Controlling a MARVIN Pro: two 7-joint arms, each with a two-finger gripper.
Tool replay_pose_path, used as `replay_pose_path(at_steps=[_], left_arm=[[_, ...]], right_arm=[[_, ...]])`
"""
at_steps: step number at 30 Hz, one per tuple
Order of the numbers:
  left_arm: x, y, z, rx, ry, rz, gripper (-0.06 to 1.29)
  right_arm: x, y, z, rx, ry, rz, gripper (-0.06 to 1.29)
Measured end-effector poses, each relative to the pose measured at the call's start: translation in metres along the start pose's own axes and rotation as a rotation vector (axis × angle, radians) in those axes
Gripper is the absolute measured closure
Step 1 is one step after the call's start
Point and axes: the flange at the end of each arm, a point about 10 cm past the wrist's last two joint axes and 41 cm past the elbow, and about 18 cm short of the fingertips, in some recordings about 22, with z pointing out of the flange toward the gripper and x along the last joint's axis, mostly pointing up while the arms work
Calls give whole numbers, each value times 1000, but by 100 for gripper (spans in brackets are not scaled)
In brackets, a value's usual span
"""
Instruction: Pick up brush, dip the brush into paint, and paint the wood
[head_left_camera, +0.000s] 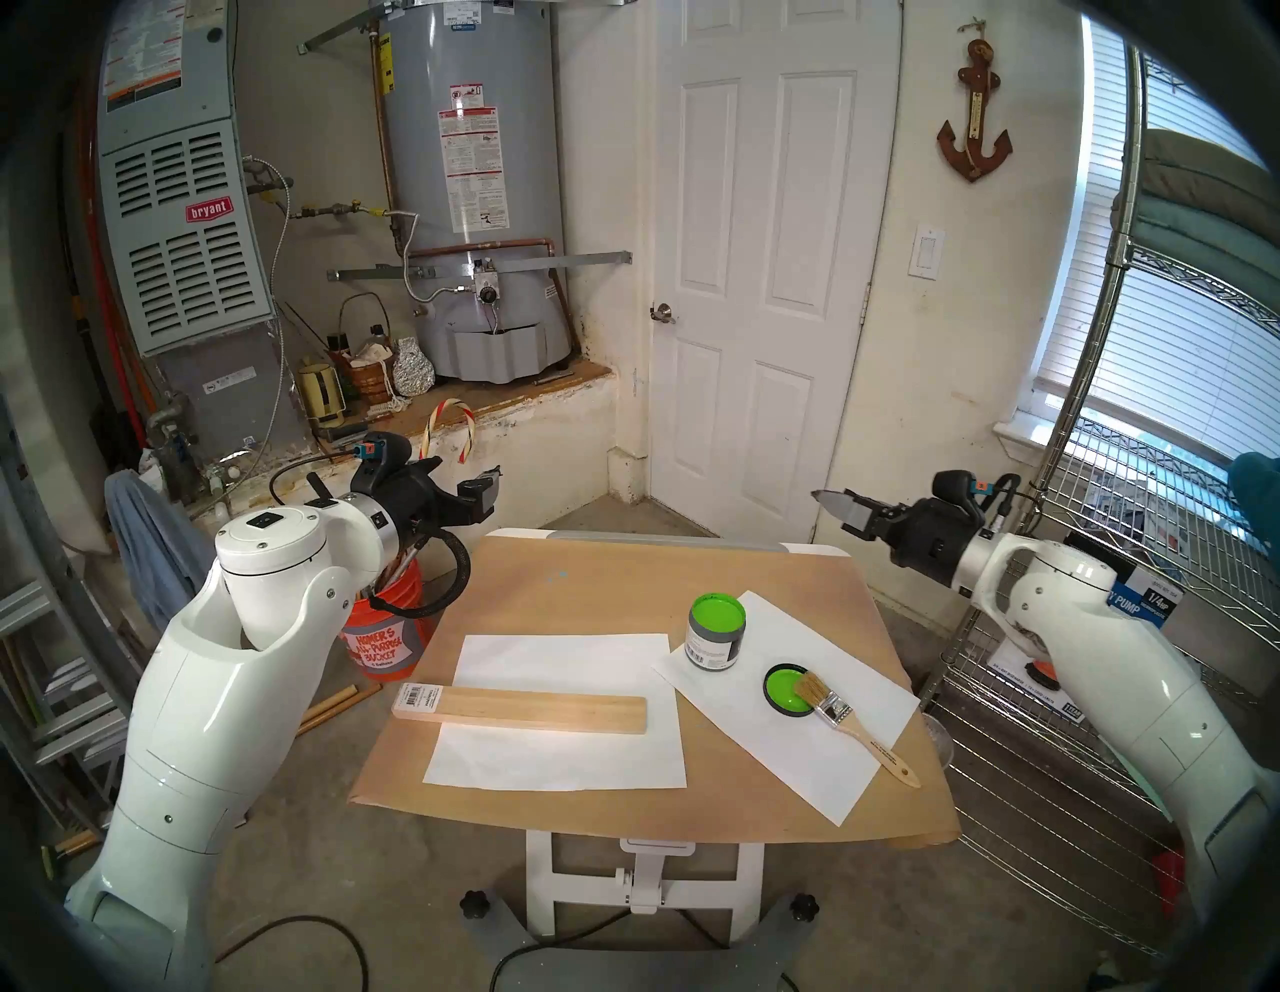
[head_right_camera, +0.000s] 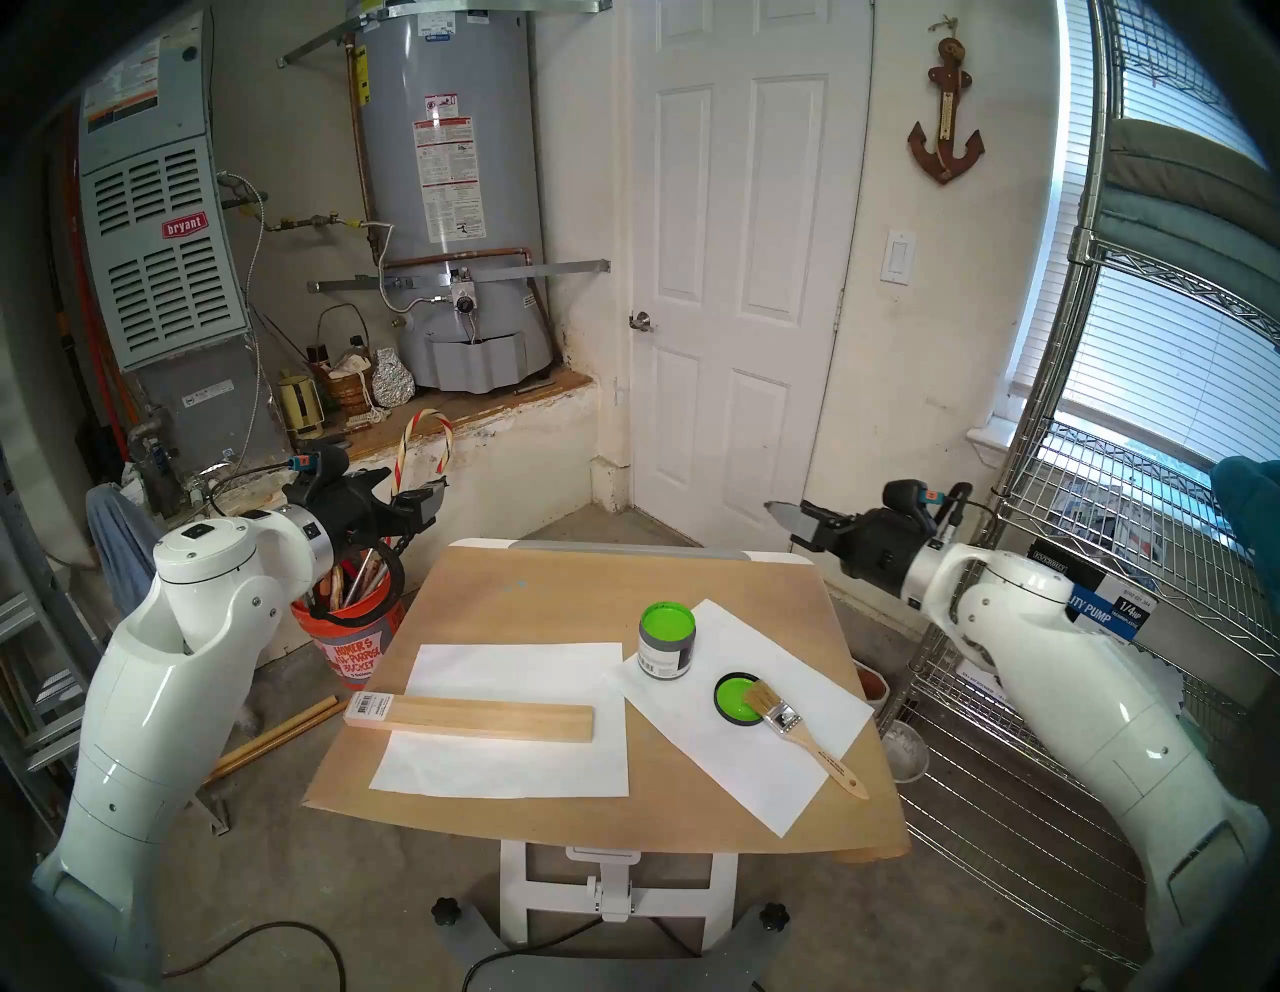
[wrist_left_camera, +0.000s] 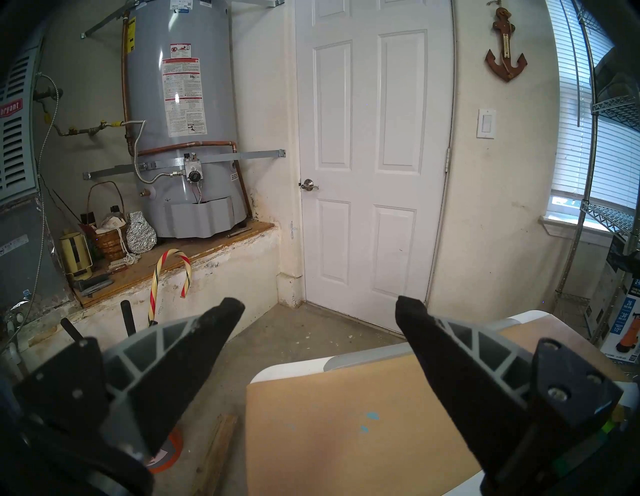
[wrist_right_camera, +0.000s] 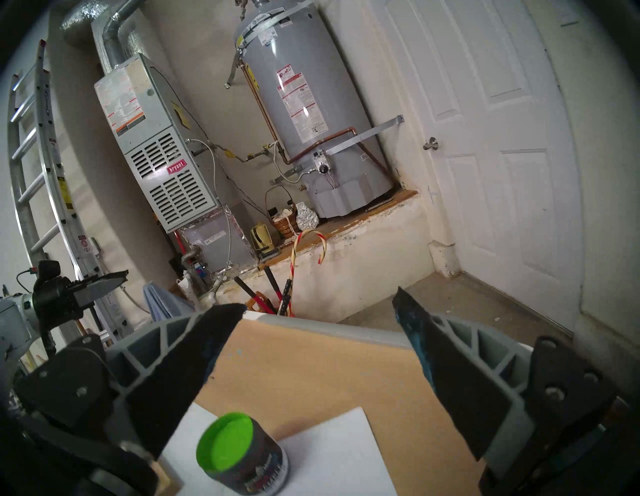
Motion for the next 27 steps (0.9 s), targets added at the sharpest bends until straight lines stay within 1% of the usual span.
replay_pose_path(at_steps=[3, 7, 11, 15, 18, 27], left_arm=[[0, 0, 0, 0, -1, 0, -2], [-1, 0, 0, 0, -2, 0, -2], [-1, 0, 0, 0, -2, 0, -2], [-1, 0, 0, 0, -3, -1, -2], [-1, 0, 1, 0, -3, -1, -2], [-2, 0, 1, 0, -4, -1, -2]], right_arm=[[-5, 6, -10, 4, -32, -3, -1], [-19, 11, -26, 30, -111, -14, -1], [-40, 12, -44, 74, -211, -41, -1], [-51, 12, -56, 102, -256, -83, -1], [-60, 13, -66, 122, -286, -136, -1], [-85, 12, -90, 189, -346, -246, -1]])
